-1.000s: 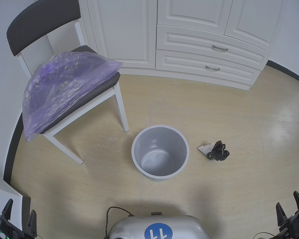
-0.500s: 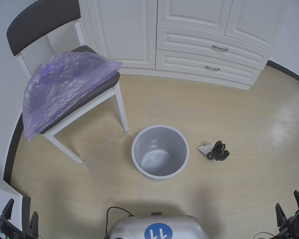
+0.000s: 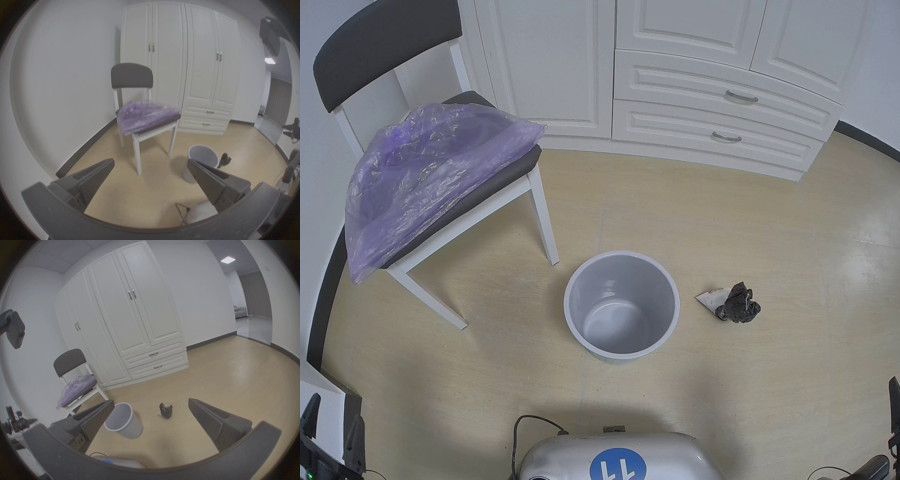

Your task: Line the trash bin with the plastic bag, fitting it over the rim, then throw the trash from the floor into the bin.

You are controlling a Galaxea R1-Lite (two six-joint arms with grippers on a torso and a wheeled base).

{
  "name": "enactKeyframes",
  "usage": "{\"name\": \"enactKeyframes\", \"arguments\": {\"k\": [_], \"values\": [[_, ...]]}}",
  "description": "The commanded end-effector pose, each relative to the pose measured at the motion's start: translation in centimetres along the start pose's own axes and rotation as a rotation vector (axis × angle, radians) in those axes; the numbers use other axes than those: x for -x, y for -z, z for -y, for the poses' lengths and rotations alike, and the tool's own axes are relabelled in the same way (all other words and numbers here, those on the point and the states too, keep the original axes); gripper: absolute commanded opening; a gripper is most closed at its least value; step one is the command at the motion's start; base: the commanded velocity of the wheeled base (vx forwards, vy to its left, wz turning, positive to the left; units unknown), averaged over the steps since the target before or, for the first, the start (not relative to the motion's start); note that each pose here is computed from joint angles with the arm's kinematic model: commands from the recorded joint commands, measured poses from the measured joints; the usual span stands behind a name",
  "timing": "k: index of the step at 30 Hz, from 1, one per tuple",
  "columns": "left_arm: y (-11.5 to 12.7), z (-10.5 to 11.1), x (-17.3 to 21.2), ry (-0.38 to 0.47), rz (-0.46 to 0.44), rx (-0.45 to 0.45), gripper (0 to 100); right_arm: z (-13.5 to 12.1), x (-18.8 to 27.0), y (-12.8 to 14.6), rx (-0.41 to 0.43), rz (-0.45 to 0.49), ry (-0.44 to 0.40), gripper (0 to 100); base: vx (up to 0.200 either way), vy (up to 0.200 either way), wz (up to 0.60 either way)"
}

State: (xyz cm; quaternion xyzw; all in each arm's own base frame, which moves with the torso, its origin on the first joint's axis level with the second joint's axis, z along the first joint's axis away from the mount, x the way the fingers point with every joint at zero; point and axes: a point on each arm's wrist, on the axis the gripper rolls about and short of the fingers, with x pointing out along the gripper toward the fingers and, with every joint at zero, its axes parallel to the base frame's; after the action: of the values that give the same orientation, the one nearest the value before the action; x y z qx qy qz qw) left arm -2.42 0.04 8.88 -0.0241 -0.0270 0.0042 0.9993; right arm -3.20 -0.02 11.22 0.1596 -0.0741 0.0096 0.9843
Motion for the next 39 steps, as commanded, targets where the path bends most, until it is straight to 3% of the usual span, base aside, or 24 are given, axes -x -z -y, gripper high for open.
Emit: {"name": "enactKeyframes", "arguments": {"k": [1,2,6,8,9,15,19,21,25,28,32,39], "values": [[-7.4,0.3,0.5,0.109,0.162,0.037,100,-0.7,-0.5,-2.0,0.357,0.000,-0.040,100,0.000,0.000,0.00],[-7.4,0.3,0.5,0.108,0.158,0.034,100,-0.7,-0.6,-2.1,0.360,-0.005,-0.041,100,0.000,0.000,0.00],[-8.2,0.4,-3.6,0.014,-0.098,-0.067,100,-1.8,-4.1,-5.0,0.361,-0.129,-0.057,100,0.000,0.000,0.00],[-8.4,0.4,-4.4,-0.005,-0.135,-0.082,100,-2.0,-4.9,-5.4,0.357,-0.142,-0.053,100,0.000,0.000,0.00],[-9.0,0.5,-6.3,-0.052,-0.209,-0.100,100,-2.4,-6.9,-6.5,0.341,-0.148,-0.048,100,0.000,0.000,0.00],[-10.4,0.3,-10.0,-0.150,-0.275,-0.159,100,-3.1,-11.1,-8.5,0.321,-0.078,-0.044,100,0.000,0.000,0.00],[-10.8,-1.1,-12.8,-0.273,-0.362,-0.283,100,-3.5,-14.4,-9.4,0.312,-0.030,0.044,100,0.000,0.000,0.00],[-11.0,-2.5,-14.2,-0.318,-0.407,-0.391,100,-4.8,-16.5,-10.2,0.240,0.021,0.071,100,0.000,0.000,0.00],[-11.9,-4.1,-16.1,-0.200,-0.357,-0.403,100,-7.0,-18.9,-10.4,0.160,0.036,0.142,100,0.000,0.000,0.00],[-12.4,-5.0,-17.0,-0.150,-0.331,-0.390,100,-7.9,-18.8,-9.9,0.099,0.022,0.128,100,0.000,0.000,0.00],[-12.9,-5.9,-18.6,-0.150,-0.342,-0.405,100,-8.1,-18.8,-9.5,0.048,-0.002,0.089,100,0.000,0.000,0.00],[-13.1,-7.3,-21.3,-0.138,-0.380,-0.474,100,-8.2,-19.0,-9.3,0.030,-0.013,0.076,100,0.000,0.000,0.00]]}}
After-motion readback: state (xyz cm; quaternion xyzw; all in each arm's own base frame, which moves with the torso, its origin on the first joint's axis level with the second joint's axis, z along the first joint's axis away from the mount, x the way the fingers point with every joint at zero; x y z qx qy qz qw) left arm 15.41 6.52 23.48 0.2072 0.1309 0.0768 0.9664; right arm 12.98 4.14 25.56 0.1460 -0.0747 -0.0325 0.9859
